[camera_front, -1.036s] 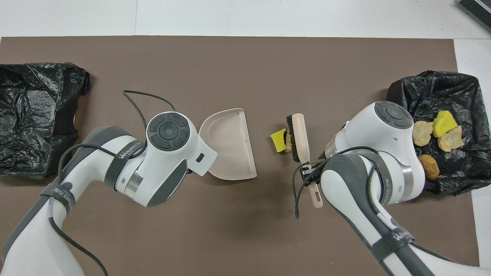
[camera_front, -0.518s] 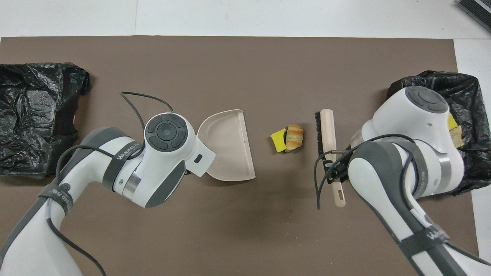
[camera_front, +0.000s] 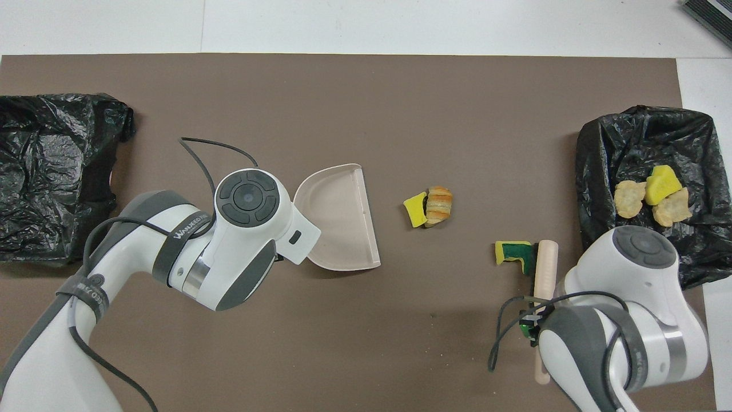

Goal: Sweep and dump trash in bin
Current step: 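Move the brush back to the green sponge with the right gripper, then sweep the green sponge into the dustpan with the right gripper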

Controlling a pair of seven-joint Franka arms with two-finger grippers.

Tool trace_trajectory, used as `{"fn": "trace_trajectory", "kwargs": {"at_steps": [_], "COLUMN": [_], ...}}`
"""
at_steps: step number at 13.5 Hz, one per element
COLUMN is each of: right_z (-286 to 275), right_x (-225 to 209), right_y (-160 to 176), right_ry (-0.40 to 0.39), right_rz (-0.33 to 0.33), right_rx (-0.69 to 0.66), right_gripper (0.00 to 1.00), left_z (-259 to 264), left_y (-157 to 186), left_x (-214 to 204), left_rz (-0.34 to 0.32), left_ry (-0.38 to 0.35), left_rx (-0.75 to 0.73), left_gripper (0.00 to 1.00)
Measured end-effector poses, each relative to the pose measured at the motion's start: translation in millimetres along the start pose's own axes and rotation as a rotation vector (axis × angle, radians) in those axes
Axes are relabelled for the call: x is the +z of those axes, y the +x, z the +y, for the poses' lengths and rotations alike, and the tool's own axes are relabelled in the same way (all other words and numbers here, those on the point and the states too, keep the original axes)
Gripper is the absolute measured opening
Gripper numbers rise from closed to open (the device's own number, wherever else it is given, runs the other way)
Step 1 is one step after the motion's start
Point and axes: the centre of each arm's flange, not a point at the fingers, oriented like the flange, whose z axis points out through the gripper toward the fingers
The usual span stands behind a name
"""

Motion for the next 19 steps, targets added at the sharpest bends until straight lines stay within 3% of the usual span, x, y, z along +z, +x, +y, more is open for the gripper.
{"fn": "trace_trajectory", "kwargs": {"at_steps": [6,12,16,19], "right_z": [-11,-108,-159,-195], "right_x": [3,-19,-33,-20], "right_y": [2,26,36,28], "right_ry": [0.018,-0.017,0.018,0.036], "right_rz": [0.089,0.117,0.138,0.161], "right_rx": [-0.021,-0.186,-0.244,-0.313], "right_gripper": [0.27,0.27,0.27,0.27], "left_z": [-1,-2,-2,-2], "left_y": [-2,-4,-4,-5], "left_x": [1,2,2,2], "left_rz": [-0.001,-0.002,-0.002,-0.003], "left_ry": [-0.001,-0.003,-0.003,-0.004], "left_rx": [-0.003,-0.007,-0.007,-0.009], "left_gripper": [0.33,0.33,0.33,0.33]}}
